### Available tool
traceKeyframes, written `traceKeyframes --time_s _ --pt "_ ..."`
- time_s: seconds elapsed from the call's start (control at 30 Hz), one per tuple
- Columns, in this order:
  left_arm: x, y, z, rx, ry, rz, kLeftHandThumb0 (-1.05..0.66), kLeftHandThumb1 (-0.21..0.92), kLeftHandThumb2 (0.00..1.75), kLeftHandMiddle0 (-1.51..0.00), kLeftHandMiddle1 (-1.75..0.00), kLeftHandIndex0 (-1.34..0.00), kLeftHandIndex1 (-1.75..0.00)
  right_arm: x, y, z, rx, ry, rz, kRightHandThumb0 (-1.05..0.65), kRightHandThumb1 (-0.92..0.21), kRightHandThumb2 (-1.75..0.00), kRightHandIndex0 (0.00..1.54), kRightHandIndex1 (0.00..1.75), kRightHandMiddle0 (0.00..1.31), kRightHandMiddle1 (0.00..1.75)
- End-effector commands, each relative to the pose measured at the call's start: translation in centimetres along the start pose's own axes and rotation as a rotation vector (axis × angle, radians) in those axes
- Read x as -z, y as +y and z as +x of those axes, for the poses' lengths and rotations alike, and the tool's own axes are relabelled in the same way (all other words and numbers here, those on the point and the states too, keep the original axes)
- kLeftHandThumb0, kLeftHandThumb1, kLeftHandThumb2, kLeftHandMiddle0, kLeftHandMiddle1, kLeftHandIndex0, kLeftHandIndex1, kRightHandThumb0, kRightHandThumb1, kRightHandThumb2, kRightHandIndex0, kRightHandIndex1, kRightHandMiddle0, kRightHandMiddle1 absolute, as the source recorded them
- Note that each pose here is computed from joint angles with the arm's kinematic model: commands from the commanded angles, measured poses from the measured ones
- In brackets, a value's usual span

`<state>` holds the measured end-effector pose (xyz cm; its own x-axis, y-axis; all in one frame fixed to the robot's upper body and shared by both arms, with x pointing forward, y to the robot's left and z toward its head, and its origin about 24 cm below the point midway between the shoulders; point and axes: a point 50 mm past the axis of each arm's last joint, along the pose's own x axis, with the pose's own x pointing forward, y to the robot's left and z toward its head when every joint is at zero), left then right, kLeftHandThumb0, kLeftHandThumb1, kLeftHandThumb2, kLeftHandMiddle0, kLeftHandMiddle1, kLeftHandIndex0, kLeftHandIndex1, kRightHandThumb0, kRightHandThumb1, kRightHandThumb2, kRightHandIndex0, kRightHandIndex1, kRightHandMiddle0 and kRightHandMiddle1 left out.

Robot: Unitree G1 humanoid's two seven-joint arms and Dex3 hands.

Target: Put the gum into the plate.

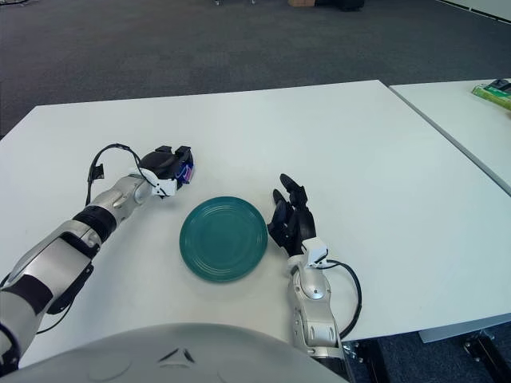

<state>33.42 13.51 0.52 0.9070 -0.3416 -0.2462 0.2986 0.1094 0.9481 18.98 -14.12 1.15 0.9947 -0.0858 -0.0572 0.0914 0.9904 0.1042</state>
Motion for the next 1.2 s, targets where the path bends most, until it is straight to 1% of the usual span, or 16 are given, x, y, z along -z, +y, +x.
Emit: traceKeyframes --time_s 0.0,0.27,0.43,0.6,0.67,0.7,0.77,0.8,0.87,0.9,1.0,1.07,1.13,1.17 --pt "0.8 -1.3 -1.0 0.036 0.030 -0.022 0.00 0.19 1.46 -0.70 -1.69 -0.51 -1.75 1.5 -0.4 -0.5 0.011 0.083 -0.004 -0.77 -0.92 -0.91 0.40 0.02 0.03 0.61" --pt "0.8 -0.9 -1.0 0.015 0.044 -0.036 0.00 0.22 1.42 -0.69 -1.70 -0.47 -1.75 1.7 -0.4 -0.3 0.015 0.077 -0.017 -0.76 -0.92 -0.93 0.40 0.02 0.03 0.62" --pt "0.6 0.2 -1.1 -0.052 0.031 -0.018 0.00 0.22 1.42 -0.68 -1.71 -0.46 -1.75 1.7 -0.4 -0.3 0.015 0.069 -0.041 -0.76 -0.92 -0.93 0.39 0.01 0.02 0.62" --pt "0.5 0.8 -1.4 -0.099 0.018 -0.018 0.00 0.21 1.45 -0.67 -1.74 -0.47 -1.75 1.6 -0.4 -0.4 0.008 0.071 -0.043 -0.76 -0.92 -0.94 0.38 0.00 0.01 0.63" --pt "0.5 2.3 -1.6 -0.142 0.002 -0.027 0.00 0.19 1.47 -0.69 -1.74 -0.49 -1.75 1.6 -0.4 -0.4 0.013 0.072 -0.037 -0.77 -0.92 -0.94 0.38 0.00 0.01 0.63" --pt "0.3 4.0 -1.9 -0.183 -0.014 -0.034 0.00 0.18 1.48 -0.69 -1.74 -0.50 -1.75 1.6 -0.4 -0.4 0.017 0.073 -0.034 -0.77 -0.92 -0.94 0.38 0.00 0.01 0.63" --pt "-0.2 6.3 -2.5 -0.239 -0.041 -0.040 0.00 0.17 1.49 -0.70 -1.75 -0.51 -1.75 1.6 -0.4 -0.5 0.022 0.074 -0.030 -0.78 -0.92 -0.94 0.39 0.01 0.02 0.63" --pt "-0.4 7.1 -2.8 -0.257 -0.050 -0.042 0.00 0.18 1.48 -0.69 -1.75 -0.50 -1.75 1.6 -0.4 -0.5 0.024 0.074 -0.029 -0.79 -0.92 -0.94 0.40 0.01 0.02 0.63" --pt "-1.4 9.1 -3.7 -0.323 -0.092 -0.067 0.00 0.19 1.47 -0.68 -1.75 -0.49 -1.75 1.6 -0.5 -0.5 0.028 0.077 -0.023 -0.79 -0.92 -0.94 0.41 0.01 0.02 0.64" --pt "-1.7 9.8 -4.0 -0.348 -0.108 -0.077 0.00 0.20 1.46 -0.67 -1.74 -0.49 -1.75 1.7 -0.5 -0.5 0.030 0.079 -0.020 -0.79 -0.92 -0.94 0.41 0.01 0.03 0.64" --pt "-2.4 10.9 -4.7 -0.386 -0.134 -0.091 0.00 0.22 1.43 -0.66 -1.74 -0.47 -1.75 1.7 -0.5 -0.5 0.031 0.080 -0.017 -0.79 -0.92 -0.93 0.42 0.02 0.04 0.64" --pt "-3.3 12.4 -5.7 -0.441 -0.179 -0.095 0.00 0.23 1.43 -0.66 -1.74 -0.46 -1.75 1.7 -0.5 -0.5 0.031 0.084 -0.010 -0.79 -0.92 -0.93 0.43 0.02 0.04 0.65" --pt "-3.8 13.3 -6.4 -0.473 -0.205 -0.100 0.00 0.18 1.48 -0.69 -1.74 -0.51 -1.74 1.8 -0.5 -0.6 0.030 0.088 -0.003 -0.79 -0.92 -0.93 0.44 0.02 0.05 0.65" --pt "-3.8 13.4 -6.6 -0.478 -0.207 -0.103 0.00 0.17 1.50 -0.70 -1.74 -0.52 -1.74 1.8 -0.4 -0.6 0.031 0.089 0.000 -0.79 -0.92 -0.92 0.44 0.02 0.05 0.65"
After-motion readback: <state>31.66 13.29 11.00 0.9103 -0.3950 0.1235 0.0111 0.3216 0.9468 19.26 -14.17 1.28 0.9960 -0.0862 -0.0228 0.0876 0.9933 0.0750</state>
